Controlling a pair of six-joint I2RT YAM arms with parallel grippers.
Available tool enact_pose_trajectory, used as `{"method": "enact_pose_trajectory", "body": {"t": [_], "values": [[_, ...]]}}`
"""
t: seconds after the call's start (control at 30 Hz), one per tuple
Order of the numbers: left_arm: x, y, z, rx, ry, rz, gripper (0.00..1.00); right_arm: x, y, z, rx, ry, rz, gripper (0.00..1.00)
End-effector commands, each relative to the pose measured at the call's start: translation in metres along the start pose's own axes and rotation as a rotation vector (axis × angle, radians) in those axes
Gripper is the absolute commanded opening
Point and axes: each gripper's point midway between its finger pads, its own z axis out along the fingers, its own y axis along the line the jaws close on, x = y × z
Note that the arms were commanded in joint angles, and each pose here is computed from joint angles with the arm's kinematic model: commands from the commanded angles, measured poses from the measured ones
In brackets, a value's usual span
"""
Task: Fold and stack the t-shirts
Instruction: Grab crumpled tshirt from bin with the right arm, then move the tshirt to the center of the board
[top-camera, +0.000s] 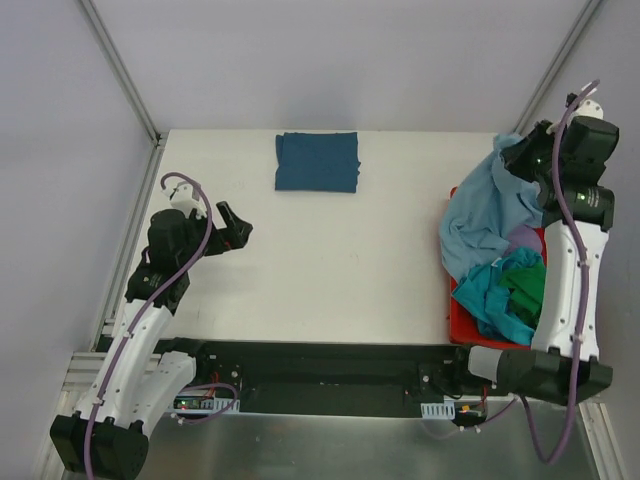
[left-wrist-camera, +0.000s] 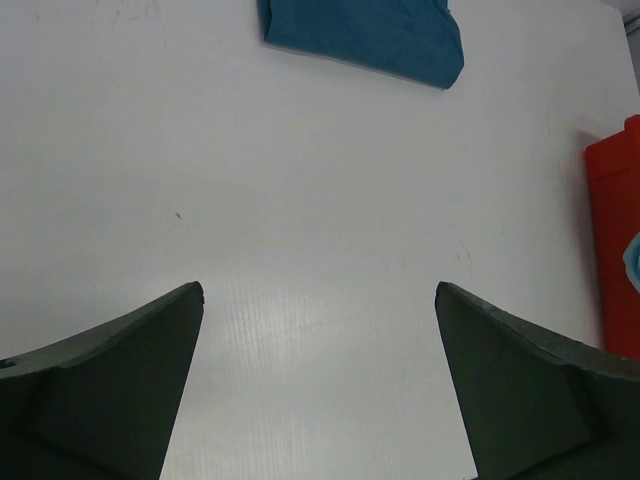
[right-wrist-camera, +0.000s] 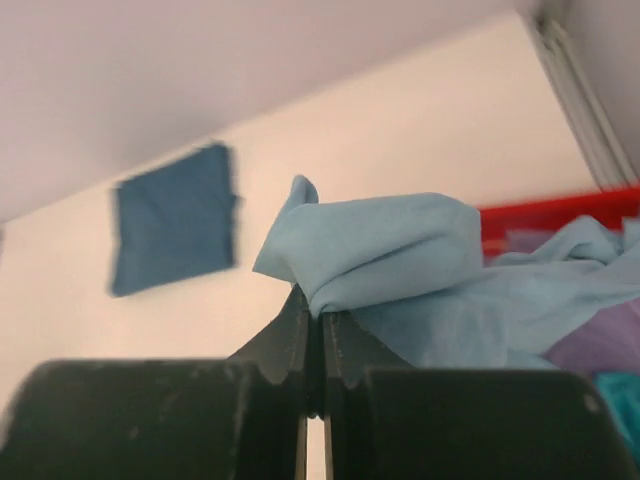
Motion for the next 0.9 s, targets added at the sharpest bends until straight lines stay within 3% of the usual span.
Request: {"method": "enact_pose_trajectory", "body": {"t": [0.0, 0.13, 0.33, 0.53, 0.67, 0.87], "values": [[-0.008, -0.015, -0.005, 0.072, -0.042, 0.005, 0.99, -0.049, 0.104, -0.077, -0.320, -0.167, -0.039, 0.00], [-0.010, -0.016, -0.009, 0.081, -0.062, -0.002, 0.99, -0.066, 0.172, -0.121, -0.502, -0.249, -0.072, 0.00], [-0.011, -0.016, -0.014, 0.081, -0.091, -0.007, 0.99, -0.059, 0.292, -0.168, -0.839, -0.234, -0.131, 0.00], [-0.016, -0.005, -0.019, 0.024, -0.145, -0.030, 0.99, -0.050, 0.394, -0.193, -0.984, -0.268, -0.208, 0.01], [-0.019, -0.005, -0.023, 0.019, -0.170, -0.036, 0.99, -0.052, 0.422, -0.192, -0.998, -0.334, -0.148, 0.00], [-0.021, 0.002, -0.026, -0.016, -0.200, -0.055, 0.99, -0.051, 0.383, -0.176, -0.824, -0.361, -0.196, 0.00]]}}
